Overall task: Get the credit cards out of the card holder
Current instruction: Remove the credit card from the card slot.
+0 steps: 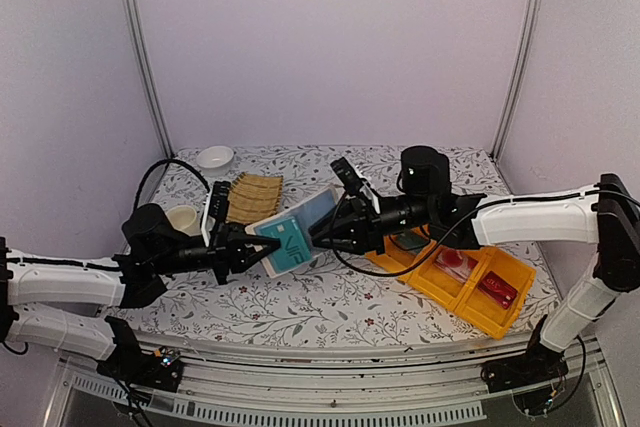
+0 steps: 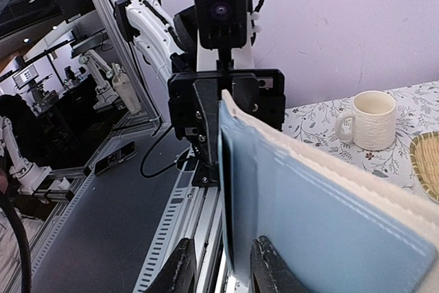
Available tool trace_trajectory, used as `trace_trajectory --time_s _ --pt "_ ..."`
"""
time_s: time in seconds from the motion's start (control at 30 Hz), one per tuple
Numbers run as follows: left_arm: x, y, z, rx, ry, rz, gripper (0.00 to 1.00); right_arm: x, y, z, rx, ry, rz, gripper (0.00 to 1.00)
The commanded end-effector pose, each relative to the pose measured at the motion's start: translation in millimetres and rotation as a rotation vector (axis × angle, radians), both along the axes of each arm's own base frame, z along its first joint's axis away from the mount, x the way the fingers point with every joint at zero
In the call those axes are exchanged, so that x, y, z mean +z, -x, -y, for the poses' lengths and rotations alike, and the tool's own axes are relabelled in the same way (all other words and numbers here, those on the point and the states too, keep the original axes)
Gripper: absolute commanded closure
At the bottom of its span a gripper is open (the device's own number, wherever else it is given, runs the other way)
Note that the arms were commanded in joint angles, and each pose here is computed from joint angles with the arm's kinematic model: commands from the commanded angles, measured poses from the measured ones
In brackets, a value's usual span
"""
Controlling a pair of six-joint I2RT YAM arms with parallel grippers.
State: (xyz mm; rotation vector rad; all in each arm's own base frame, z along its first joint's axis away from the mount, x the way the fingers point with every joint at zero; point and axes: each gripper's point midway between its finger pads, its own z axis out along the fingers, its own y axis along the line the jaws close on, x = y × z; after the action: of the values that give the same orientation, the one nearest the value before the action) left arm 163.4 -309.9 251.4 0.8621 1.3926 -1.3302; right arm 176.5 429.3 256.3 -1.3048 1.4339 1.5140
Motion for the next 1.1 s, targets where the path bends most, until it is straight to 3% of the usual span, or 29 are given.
trace_trajectory --time_s 0.0,0.3,0.37,0.6,0.7,0.93,1.03,1.07 --pt "28 18 -3 -0.06 0.071 0.13 1.0 10 -19 6 -0.065 0.036 0.021 0.72" --pt "28 10 3 -0.034 0.052 0.125 1.0 8 10 -18 0.071 0.06 0.02 0.8" --pt "27 10 4 -0.04 0.05 0.123 1.0 9 11 -19 0.077 0.056 0.02 0.85" --pt "25 9 7 -0.034 0.047 0.119 1.0 0 17 -29 0.12 0.081 -0.005 0.87" --pt "23 9 8 -0.035 0.046 0.115 1.0 2 21 -28 0.149 0.071 -0.009 0.98" --pt "17 -1 5 0.019 0.04 0.062 1.0 3 9 -22 0.089 0.084 -0.015 0.99" --pt "10 -6 5 0.047 0.033 0.028 0.95 3 1 -14 0.074 0.077 -0.033 0.99" --pt "9 -7 5 0.047 0.032 0.021 1.0 2 0 -13 0.071 0.081 -0.051 0.98"
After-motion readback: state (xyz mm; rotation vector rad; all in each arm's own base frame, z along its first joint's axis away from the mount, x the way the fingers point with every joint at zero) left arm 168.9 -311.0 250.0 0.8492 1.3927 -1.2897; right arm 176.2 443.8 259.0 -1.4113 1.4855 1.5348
